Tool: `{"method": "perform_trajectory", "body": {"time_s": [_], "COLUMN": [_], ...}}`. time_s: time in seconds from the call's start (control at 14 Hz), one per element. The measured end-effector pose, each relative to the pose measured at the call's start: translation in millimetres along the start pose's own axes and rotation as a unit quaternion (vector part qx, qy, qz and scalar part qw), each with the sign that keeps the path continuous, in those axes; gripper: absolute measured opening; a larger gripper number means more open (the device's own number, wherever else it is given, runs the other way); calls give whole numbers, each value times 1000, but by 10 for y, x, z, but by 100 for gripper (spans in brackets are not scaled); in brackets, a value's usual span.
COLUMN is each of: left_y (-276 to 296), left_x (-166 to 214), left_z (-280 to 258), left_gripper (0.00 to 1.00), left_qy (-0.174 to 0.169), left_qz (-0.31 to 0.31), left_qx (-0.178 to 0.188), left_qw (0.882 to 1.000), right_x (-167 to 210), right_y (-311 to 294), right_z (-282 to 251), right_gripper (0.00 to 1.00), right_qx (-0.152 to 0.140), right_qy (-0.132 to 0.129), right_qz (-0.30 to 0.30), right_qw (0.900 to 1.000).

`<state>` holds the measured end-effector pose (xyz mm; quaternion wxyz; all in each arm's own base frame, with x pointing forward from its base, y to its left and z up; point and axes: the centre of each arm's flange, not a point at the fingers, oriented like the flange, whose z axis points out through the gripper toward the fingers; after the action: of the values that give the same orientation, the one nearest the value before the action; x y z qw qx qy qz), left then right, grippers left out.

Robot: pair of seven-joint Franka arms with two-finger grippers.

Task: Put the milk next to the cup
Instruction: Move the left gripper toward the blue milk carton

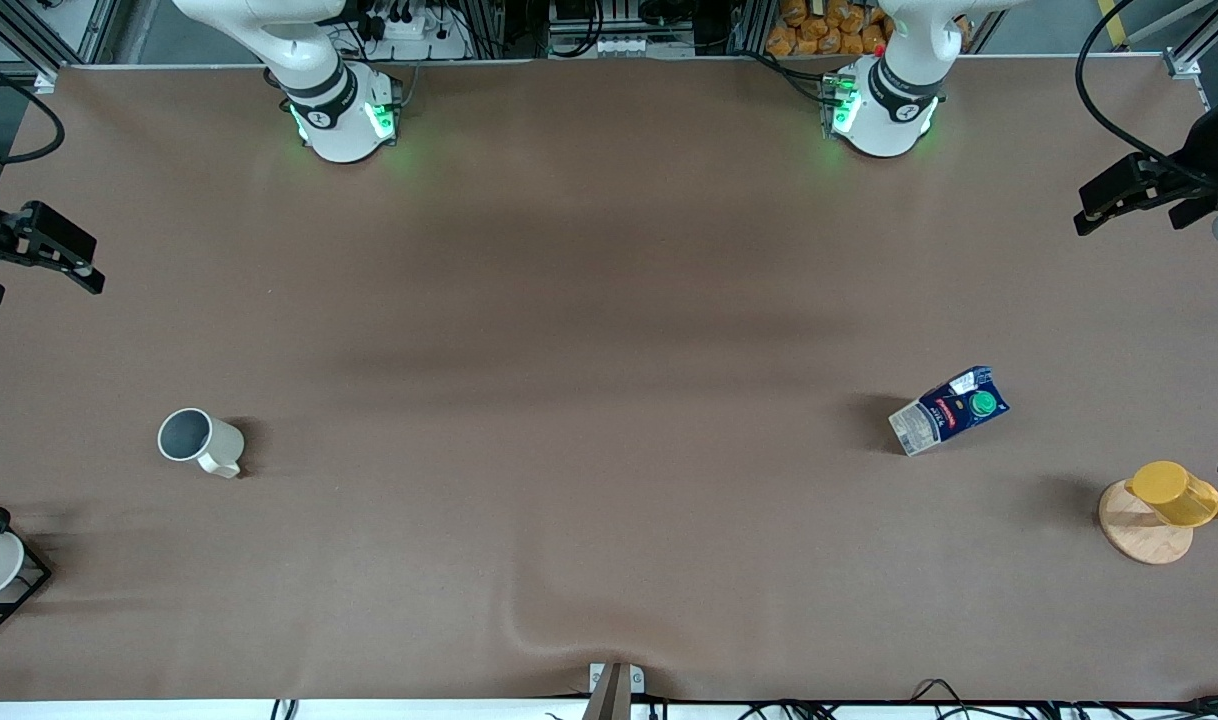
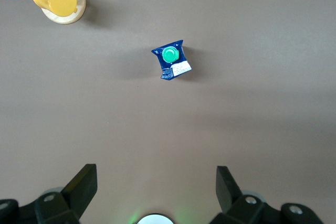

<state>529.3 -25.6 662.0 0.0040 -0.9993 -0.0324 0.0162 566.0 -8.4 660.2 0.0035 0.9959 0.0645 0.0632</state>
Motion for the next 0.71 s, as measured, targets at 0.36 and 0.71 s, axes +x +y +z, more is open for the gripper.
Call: {"method": "perform_trajectory", "body": {"time_s": [0.36, 0.71], "left_y": [5, 53], "left_x": [8, 10], "left_z": [20, 35], "left_gripper": [100, 100], "left_qy": [-3, -4], "left_qz": [1, 5], "left_qx": [0, 0], "left_qw": [1000, 1000], "right_x": [0, -1], "right_y": [2, 6], "right_z": [0, 0], "right_gripper": [100, 100], "right_qx": [0, 0], "right_qy": [0, 0], "right_qz": [0, 1], "right_qw": [1000, 1000]}}
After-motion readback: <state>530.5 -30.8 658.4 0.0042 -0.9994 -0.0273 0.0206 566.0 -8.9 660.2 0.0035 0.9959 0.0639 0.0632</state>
